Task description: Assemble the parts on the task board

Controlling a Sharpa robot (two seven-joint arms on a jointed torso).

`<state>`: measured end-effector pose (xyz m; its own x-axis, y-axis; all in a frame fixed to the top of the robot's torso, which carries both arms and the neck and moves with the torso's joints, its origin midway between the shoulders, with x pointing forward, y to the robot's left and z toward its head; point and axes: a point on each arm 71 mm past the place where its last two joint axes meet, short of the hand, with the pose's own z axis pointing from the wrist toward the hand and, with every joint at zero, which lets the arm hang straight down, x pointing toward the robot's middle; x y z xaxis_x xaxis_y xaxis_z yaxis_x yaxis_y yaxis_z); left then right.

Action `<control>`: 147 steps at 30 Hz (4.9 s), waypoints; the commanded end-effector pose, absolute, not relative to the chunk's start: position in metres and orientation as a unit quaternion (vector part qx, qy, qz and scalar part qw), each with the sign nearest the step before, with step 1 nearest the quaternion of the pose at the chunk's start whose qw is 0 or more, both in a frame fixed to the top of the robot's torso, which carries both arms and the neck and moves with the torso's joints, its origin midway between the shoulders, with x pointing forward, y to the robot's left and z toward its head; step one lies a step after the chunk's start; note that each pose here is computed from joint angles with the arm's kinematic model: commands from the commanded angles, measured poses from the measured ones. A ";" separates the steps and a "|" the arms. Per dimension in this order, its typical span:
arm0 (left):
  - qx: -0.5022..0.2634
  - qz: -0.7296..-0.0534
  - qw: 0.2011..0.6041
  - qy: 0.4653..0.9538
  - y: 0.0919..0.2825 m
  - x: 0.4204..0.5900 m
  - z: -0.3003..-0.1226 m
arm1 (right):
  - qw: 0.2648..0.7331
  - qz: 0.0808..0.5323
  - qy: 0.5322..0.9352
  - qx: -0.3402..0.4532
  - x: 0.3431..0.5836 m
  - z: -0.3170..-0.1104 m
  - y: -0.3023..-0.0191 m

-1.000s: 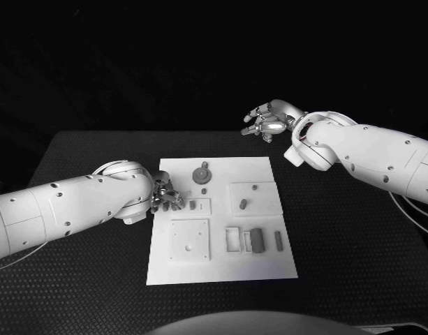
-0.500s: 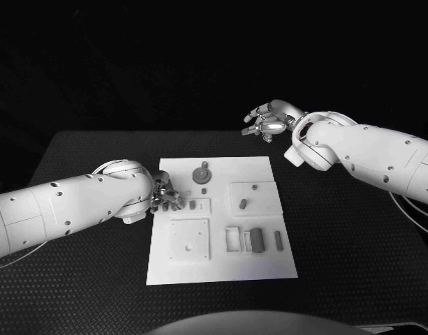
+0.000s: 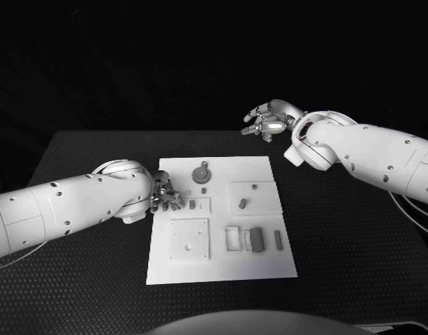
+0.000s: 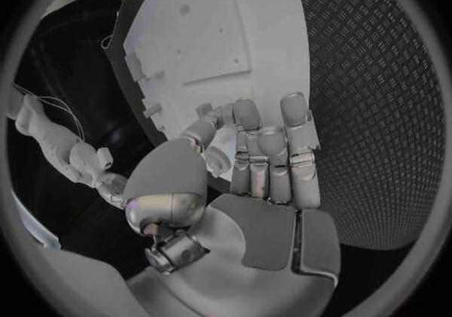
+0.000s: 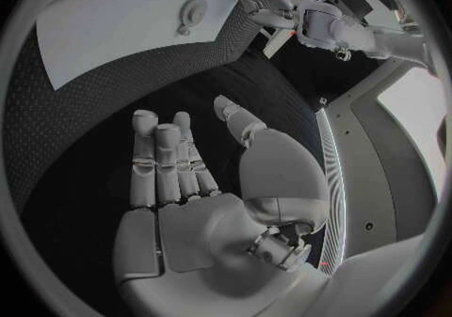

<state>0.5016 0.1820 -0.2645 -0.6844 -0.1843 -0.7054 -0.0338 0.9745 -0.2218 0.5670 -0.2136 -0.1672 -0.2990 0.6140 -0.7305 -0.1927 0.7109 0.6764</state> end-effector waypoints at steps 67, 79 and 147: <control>-0.111 -0.132 0.417 0.892 0.202 0.502 -0.261 | 0.565 0.353 0.732 0.141 0.565 -0.172 -0.215; -0.250 -0.305 0.470 0.789 0.211 0.527 -0.223 | 0.565 0.352 0.732 0.142 0.566 -0.172 -0.215; 0.259 -0.251 0.591 0.721 0.126 0.519 -0.259 | 0.561 0.354 0.735 0.137 0.564 -0.175 -0.211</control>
